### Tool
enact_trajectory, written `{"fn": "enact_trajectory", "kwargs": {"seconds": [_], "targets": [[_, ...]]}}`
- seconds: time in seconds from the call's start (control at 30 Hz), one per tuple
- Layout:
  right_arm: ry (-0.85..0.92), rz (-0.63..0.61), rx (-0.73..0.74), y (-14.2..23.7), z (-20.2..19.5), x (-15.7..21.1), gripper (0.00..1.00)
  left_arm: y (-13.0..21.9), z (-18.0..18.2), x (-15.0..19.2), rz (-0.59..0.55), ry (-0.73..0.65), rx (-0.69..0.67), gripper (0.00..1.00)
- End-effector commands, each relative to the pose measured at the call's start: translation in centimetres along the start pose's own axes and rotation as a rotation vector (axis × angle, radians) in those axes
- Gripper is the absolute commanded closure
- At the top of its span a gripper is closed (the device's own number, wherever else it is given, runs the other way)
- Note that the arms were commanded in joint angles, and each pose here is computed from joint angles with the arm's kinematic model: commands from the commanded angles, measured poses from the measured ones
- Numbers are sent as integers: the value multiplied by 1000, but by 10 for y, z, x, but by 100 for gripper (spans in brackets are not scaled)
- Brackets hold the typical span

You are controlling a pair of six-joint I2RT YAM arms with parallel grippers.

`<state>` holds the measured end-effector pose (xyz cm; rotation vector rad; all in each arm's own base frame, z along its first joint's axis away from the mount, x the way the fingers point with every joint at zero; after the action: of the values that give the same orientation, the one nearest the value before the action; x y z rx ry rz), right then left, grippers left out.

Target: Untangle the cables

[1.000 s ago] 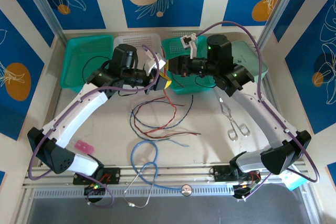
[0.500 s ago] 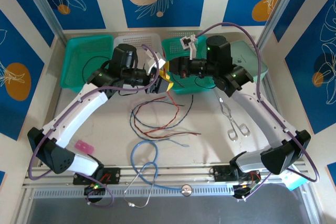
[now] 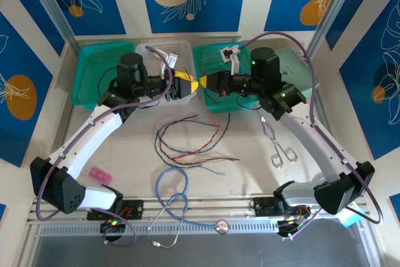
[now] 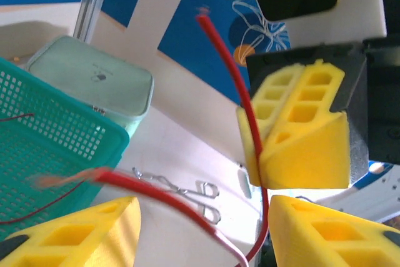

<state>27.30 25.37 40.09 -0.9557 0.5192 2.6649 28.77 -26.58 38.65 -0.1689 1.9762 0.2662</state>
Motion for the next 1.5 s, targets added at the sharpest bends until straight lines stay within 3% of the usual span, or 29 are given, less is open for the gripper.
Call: {"fn": "enact_trajectory", "kwargs": {"seconds": [0.0, 0.3, 0.37, 0.43, 0.57, 1.1, 1.47], "targets": [[31, -33, -14, 10, 6, -3, 100, 6, -17, -24, -81, -24, 69, 44], [22, -32, -25, 10, 5, 0, 100, 6, -12, -26, -113, 0, 49, 46], [16, -32, -23, 10, 5, 0, 100, 6, -11, -25, -109, 8, 48, 50], [11, -33, -15, 9, 3, -1, 100, 6, -9, -22, -99, 12, 42, 59], [9, -39, -2, 11, 3, 0, 100, 6, -6, -18, -97, 24, 20, 99], [59, -254, 164, 61, 6, -17, 100, 45, -8, -59, -159, -149, -302, 100], [90, -513, 302, 108, 13, -43, 100, 92, -27, -96, -209, -281, -537, 100]]}}
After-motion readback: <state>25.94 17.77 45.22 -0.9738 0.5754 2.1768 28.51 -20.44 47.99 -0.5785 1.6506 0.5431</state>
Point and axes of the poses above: each hand's point on the last joint's axis, 136 mm out from that joint toward the fingers, its own y axis back along the fingers, its own z axis along the line the jaws close on, x = y × z, the point moved 3 cm from there along y, back along the fingers, and after that the axes turned 6 degrees about -y, right-handed, at the moved point
